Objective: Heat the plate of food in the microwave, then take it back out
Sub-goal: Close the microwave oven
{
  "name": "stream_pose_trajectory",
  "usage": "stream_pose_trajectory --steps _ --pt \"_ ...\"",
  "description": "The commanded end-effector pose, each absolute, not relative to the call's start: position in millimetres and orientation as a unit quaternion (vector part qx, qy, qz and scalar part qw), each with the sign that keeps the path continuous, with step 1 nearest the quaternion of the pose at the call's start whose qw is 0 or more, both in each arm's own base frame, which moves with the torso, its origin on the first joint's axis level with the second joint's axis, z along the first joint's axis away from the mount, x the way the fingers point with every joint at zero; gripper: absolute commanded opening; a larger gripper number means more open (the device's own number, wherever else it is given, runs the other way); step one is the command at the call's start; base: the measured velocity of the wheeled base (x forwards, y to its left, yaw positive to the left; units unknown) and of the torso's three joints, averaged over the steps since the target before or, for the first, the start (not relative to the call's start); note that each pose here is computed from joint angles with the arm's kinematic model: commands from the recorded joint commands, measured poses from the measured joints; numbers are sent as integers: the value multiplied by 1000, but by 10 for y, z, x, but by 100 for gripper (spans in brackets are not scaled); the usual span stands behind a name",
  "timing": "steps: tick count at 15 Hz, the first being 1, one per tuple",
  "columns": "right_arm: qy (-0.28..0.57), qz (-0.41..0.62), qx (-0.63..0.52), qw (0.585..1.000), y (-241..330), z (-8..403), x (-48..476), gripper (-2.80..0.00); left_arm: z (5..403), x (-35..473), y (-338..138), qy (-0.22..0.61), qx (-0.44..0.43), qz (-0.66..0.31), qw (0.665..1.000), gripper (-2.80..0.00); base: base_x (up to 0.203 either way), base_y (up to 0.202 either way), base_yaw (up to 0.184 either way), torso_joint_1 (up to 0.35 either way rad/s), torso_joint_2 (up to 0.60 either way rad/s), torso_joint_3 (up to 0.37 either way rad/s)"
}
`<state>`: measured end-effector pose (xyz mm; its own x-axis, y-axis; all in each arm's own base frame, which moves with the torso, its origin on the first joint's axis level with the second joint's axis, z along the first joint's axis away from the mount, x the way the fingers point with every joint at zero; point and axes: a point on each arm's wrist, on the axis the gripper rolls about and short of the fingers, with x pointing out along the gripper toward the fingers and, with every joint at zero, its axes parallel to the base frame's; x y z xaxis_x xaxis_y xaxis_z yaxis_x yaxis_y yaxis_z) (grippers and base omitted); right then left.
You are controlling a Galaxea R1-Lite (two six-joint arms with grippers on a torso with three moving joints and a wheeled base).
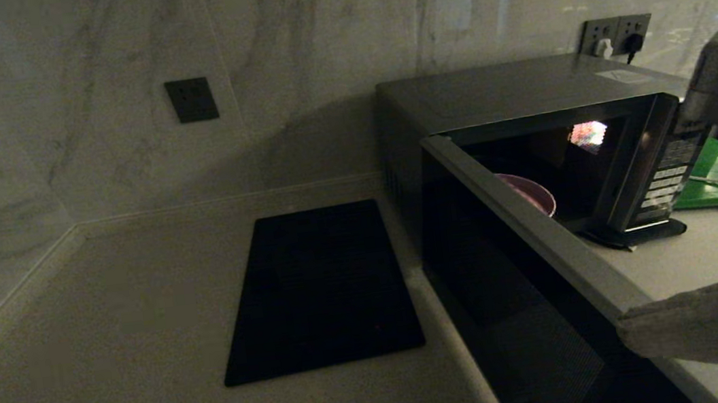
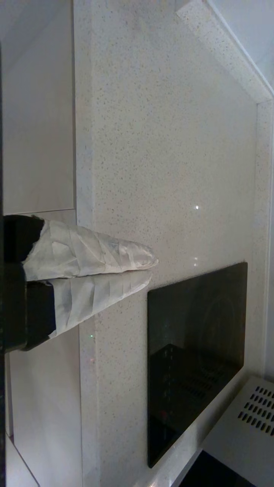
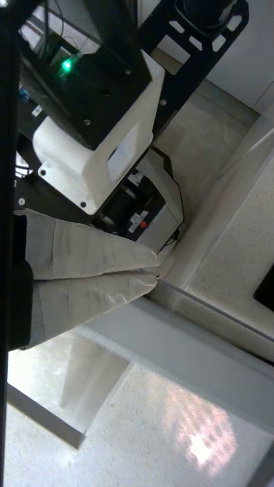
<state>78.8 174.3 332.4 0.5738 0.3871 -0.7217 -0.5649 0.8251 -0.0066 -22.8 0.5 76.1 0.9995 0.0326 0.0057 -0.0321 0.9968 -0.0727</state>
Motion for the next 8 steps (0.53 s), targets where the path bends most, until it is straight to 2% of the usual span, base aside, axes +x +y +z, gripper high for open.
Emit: stream_pose_trajectory --steps 1,8 --pt "385 248 -138 878 1829 3229 826 -280 761 -227 6 -3 -37 17 999 -280 0 0 0 0 0 0" --pt "406 154 -140 890 1846 3069 893 -280 761 -227 6 -3 -37 17 999 -280 0 0 0 0 0 0"
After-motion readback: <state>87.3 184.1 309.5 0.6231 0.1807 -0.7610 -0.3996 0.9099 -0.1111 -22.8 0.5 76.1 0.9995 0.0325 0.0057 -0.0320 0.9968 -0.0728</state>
